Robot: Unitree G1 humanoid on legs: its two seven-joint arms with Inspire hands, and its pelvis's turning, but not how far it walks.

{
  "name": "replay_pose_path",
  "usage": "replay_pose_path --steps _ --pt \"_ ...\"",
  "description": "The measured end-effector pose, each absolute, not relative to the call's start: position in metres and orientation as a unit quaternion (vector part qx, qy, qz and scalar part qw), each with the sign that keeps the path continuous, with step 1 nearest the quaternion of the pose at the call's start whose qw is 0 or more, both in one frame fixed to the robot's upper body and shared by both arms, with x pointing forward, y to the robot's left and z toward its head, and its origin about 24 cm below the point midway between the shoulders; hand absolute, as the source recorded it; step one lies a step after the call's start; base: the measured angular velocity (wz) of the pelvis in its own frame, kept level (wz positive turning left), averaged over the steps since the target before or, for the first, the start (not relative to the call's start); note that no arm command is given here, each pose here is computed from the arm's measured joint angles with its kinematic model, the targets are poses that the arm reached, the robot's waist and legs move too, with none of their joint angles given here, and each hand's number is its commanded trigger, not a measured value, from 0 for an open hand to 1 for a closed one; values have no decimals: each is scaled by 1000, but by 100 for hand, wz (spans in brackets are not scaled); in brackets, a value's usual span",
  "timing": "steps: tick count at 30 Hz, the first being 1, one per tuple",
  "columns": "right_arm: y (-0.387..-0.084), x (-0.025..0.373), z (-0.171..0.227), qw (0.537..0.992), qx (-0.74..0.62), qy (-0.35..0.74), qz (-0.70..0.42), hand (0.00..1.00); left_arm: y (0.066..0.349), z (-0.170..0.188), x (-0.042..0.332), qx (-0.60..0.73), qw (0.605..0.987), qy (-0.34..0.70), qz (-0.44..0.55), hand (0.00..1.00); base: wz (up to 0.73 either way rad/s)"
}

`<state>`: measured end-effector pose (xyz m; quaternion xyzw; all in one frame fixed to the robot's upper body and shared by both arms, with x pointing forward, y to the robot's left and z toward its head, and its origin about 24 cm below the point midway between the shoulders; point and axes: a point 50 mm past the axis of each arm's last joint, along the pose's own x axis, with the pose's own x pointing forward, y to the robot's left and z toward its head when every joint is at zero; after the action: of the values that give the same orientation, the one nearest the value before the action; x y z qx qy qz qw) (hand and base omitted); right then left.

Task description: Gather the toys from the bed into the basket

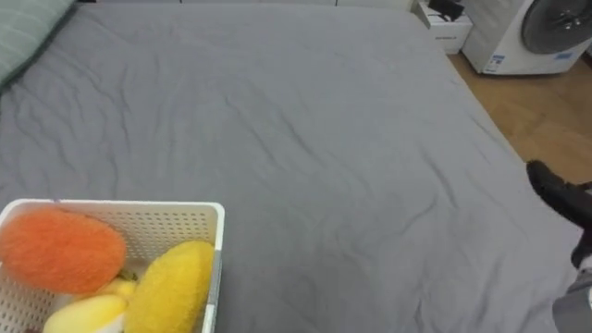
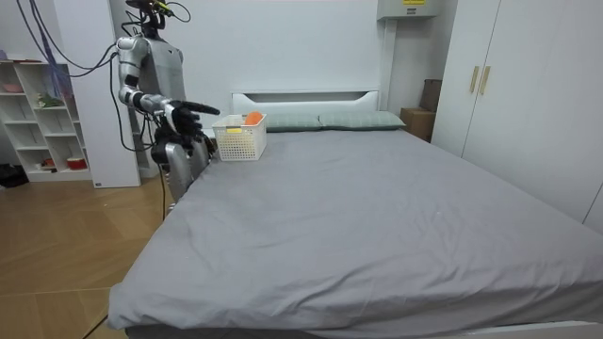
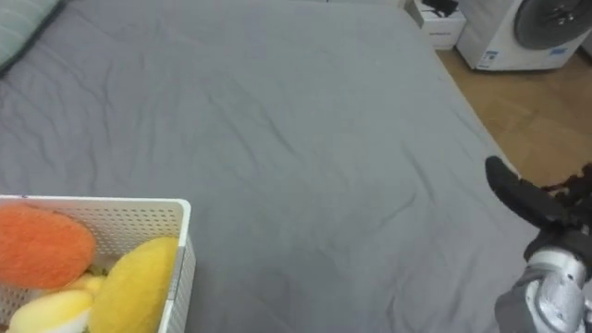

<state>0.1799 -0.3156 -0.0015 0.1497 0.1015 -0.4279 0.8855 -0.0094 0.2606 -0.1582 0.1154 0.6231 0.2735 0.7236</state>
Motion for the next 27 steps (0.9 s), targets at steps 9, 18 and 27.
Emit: replay_pose_path --steps 9,18,27 --pt "-323 125 -69 783 184 238 -544 0 260 -158 -7 96 723 622 285 0 2" --pt "-300 34 -136 678 155 432 -575 0 260 -159 -11 81 723 626 281 0 1" --pt "-266 -37 -161 648 74 633 -416 0 260 -159 -18 80 714 645 259 0 -1"
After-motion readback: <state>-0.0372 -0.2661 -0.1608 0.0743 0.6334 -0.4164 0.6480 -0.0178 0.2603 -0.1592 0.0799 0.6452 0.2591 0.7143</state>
